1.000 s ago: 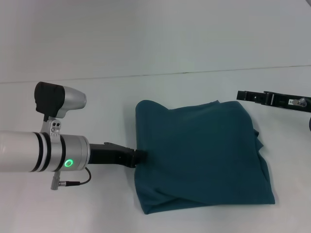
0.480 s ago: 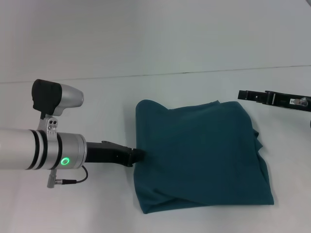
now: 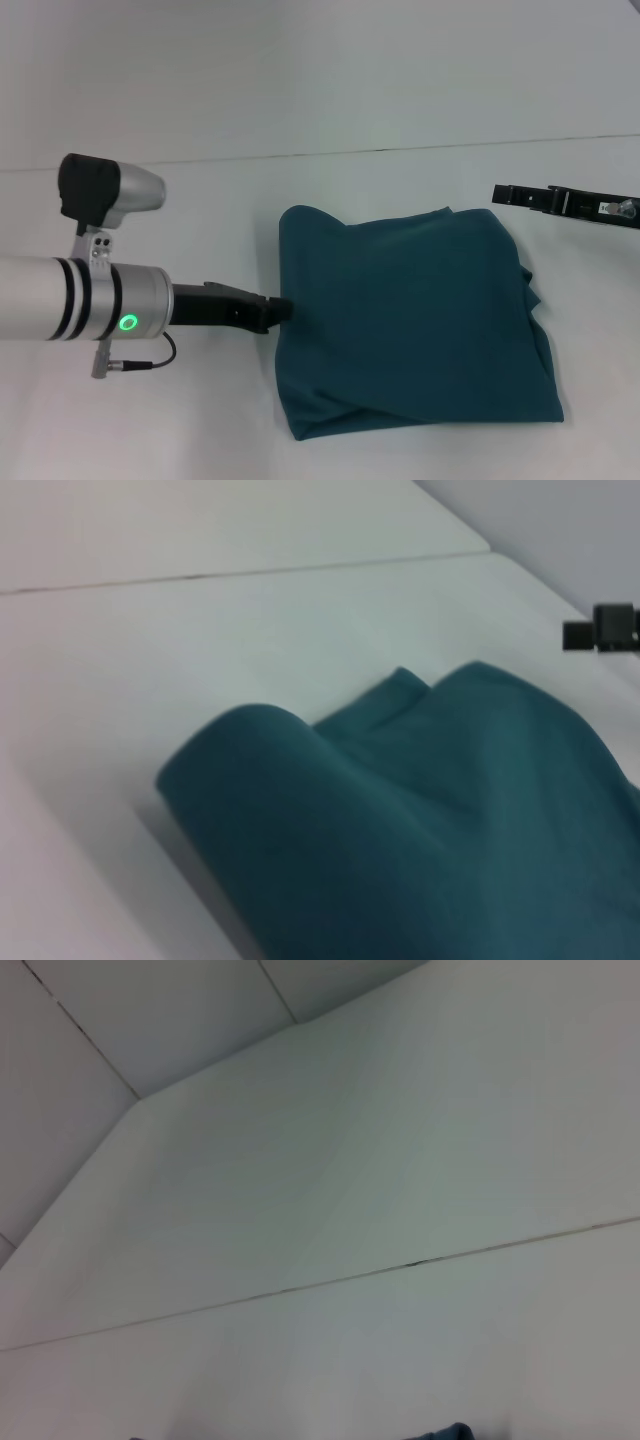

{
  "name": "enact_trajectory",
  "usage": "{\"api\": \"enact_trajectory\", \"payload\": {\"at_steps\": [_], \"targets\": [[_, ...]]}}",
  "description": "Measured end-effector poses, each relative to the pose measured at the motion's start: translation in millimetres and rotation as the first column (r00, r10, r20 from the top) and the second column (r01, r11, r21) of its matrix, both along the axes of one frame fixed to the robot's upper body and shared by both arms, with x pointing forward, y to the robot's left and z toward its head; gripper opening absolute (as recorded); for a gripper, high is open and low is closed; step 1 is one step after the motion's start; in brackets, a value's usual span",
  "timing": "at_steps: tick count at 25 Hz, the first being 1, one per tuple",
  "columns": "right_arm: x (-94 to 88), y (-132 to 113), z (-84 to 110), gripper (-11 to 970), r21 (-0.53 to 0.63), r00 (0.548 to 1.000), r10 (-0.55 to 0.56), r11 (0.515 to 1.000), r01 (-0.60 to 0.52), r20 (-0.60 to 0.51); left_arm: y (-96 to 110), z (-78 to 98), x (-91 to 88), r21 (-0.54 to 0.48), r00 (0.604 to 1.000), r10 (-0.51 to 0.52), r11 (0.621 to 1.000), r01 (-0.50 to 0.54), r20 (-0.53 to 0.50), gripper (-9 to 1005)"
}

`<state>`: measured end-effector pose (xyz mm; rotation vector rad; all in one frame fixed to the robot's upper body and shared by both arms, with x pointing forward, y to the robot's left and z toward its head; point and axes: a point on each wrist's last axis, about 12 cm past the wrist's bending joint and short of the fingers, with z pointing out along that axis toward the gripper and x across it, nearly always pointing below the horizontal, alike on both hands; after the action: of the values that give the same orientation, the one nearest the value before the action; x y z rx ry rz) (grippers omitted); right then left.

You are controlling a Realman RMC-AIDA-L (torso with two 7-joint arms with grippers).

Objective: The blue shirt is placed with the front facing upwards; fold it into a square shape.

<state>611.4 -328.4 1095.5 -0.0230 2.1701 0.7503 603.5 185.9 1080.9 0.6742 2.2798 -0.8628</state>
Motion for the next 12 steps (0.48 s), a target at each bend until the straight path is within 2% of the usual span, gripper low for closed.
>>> {"api": "enact_trajectory", "payload": {"at_steps": [5, 11, 12], "targets": [[-0.1, 0.2, -0.1, 826, 0.000, 1.000, 0.000, 1.000, 0.000, 0.000, 8.3, 3.9, 3.3, -0.041, 0.999, 0.050, 0.998, -0.050, -0.004, 45], [0.0, 1.5, -0.3, 826, 0.001, 1.000, 0.002, 1.000, -0.002, 0.001, 8.2, 7.5, 4.0, -0.070, 0.998, 0.061, 0.996, -0.061, 0.001, 161], [0.0, 1.7, -0.3, 826, 0.001, 1.000, 0.003, 1.000, -0.003, 0.001, 7.7, 7.4, 3.8, -0.071, 0.998, 0.061, 0.996, -0.061, 0.001, 209]]}}
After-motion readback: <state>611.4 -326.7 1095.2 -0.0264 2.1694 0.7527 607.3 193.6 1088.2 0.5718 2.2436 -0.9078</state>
